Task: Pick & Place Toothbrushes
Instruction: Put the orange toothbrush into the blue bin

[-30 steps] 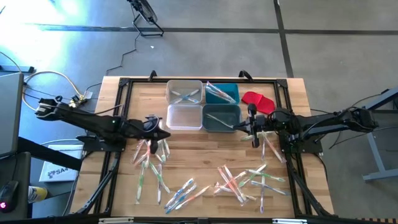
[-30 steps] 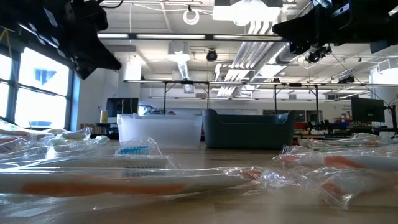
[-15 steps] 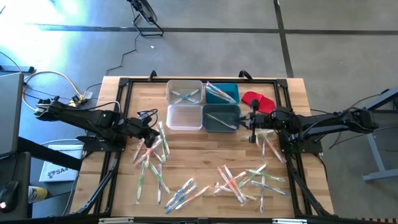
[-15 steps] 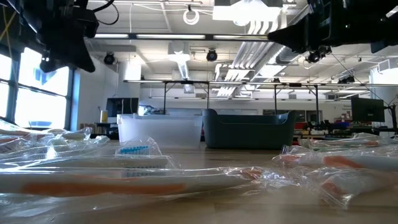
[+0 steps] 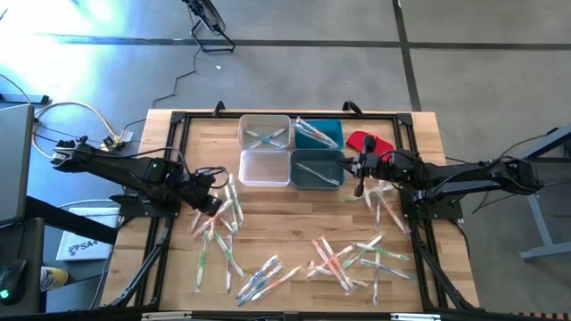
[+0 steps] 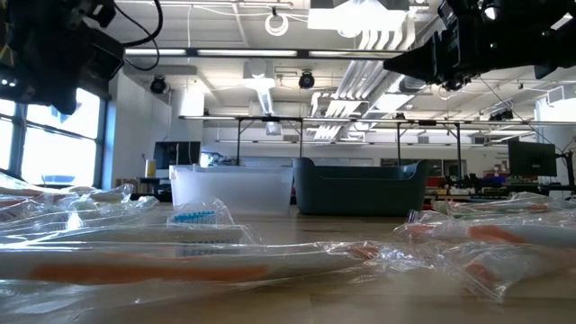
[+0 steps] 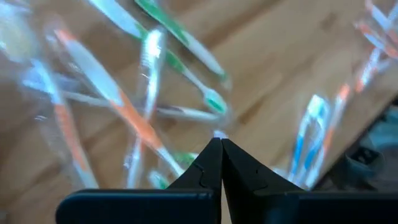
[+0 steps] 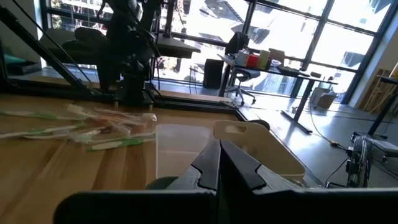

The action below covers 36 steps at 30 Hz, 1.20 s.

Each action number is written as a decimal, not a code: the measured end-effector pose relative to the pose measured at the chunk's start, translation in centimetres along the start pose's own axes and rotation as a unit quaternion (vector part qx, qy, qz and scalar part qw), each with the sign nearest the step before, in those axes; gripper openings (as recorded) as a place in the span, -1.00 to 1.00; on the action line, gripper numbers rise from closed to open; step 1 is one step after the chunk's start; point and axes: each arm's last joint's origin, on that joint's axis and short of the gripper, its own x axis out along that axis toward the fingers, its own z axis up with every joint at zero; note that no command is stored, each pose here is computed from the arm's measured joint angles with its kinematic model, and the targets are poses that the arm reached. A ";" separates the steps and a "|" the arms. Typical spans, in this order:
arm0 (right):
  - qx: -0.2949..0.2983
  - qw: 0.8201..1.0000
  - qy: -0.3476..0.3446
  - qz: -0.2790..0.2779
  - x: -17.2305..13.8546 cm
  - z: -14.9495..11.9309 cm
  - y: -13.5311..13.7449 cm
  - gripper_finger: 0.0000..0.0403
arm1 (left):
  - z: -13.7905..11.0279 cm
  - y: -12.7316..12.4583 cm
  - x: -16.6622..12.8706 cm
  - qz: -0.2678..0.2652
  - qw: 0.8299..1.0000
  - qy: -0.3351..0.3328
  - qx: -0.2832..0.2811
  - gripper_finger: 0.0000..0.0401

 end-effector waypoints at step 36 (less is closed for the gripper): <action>-0.003 1.000 0.004 0.000 0.0 -0.1 0.0 -0.98 | -0.1 0.0 3.8 0.113 0.986 0.094 -0.079 -0.16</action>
